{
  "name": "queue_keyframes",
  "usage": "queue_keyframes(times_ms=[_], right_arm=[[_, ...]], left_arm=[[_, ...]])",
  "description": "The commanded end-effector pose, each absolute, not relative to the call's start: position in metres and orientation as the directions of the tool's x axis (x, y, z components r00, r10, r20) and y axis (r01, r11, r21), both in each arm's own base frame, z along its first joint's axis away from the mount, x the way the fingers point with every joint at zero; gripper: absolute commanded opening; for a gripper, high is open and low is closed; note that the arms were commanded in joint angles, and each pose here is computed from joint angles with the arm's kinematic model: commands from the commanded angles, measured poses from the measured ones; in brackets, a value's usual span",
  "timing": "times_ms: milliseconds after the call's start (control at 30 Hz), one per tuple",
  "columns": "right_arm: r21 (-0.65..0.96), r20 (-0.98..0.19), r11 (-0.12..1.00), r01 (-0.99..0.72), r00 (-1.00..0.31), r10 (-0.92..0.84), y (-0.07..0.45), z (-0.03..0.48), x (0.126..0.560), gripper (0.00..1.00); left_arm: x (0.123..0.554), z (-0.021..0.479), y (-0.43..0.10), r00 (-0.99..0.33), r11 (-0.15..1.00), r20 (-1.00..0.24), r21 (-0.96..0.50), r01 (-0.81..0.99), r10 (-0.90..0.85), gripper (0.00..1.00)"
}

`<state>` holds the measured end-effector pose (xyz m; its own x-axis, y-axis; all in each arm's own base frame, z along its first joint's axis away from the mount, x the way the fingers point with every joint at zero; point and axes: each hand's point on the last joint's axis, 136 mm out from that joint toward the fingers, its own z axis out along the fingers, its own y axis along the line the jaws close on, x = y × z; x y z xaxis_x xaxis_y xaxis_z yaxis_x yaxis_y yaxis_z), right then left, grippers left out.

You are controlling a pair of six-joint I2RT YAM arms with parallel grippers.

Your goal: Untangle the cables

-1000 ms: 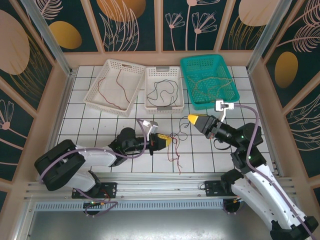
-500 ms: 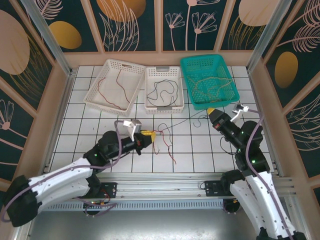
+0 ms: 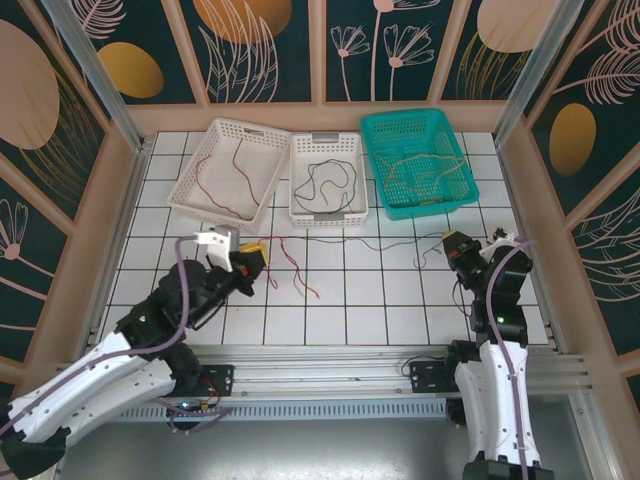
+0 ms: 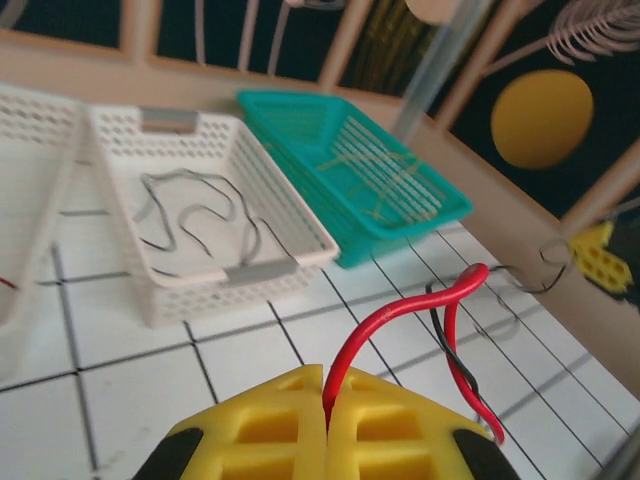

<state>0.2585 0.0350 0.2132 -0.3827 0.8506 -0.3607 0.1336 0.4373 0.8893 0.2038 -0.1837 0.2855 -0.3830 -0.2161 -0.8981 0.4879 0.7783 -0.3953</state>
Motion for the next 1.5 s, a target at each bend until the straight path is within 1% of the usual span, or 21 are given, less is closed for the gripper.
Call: queue_keyframes(times_ms=[0, 167, 367, 533, 633, 933, 1100, 1200, 1467], right_arm=[[0.900, -0.334, 0.417, 0.127, -0.414, 0.847, 0.040, 0.208, 0.255, 0.00], [0.875, -0.359, 0.446, 0.187, -0.369, 0.858, 0.026, 0.199, 0.255, 0.00], [0.878, -0.339, 0.431, 0.210, -0.365, 0.867, 0.025, 0.188, 0.254, 0.00], [0.875, -0.336, 0.432, 0.217, -0.370, 0.866, 0.025, 0.183, 0.253, 0.00], [0.870, -0.345, 0.441, 0.220, -0.369, 0.863, 0.024, 0.182, 0.252, 0.00], [0.855, -0.349, 0.447, 0.261, -0.347, 0.870, 0.017, 0.176, 0.247, 0.00], [0.848, -0.337, 0.439, 0.297, -0.337, 0.879, 0.012, 0.170, 0.245, 0.00], [0.835, -0.331, 0.429, 0.344, -0.308, 0.892, 0.003, 0.165, 0.242, 0.00], [0.820, -0.313, 0.396, 0.413, -0.256, 0.915, -0.012, 0.157, 0.237, 0.00]], left_arm=[[0.206, 0.299, -0.141, -0.338, 0.886, -0.924, -0.302, 0.352, -0.181, 0.00], [0.201, 0.345, -0.105, -0.245, 0.928, -0.950, -0.257, 0.270, -0.192, 0.00], [0.199, 0.373, -0.083, -0.195, 0.952, -0.963, -0.224, 0.210, -0.183, 0.00], [0.207, 0.381, -0.080, -0.164, 0.970, -0.974, -0.181, 0.164, -0.154, 0.00], [0.217, 0.382, -0.085, -0.152, 0.984, -0.983, -0.122, 0.133, -0.102, 0.00], [0.238, 0.393, -0.101, -0.113, 0.993, -0.993, -0.034, 0.117, -0.021, 0.00], [0.248, 0.394, -0.091, -0.102, 0.997, -0.995, -0.004, 0.080, 0.004, 0.00], [0.253, 0.395, -0.083, -0.105, 0.998, -0.994, 0.003, 0.063, 0.010, 0.00], [0.254, 0.393, -0.068, -0.113, 0.997, -0.991, 0.076, -0.003, 0.075, 0.00]])
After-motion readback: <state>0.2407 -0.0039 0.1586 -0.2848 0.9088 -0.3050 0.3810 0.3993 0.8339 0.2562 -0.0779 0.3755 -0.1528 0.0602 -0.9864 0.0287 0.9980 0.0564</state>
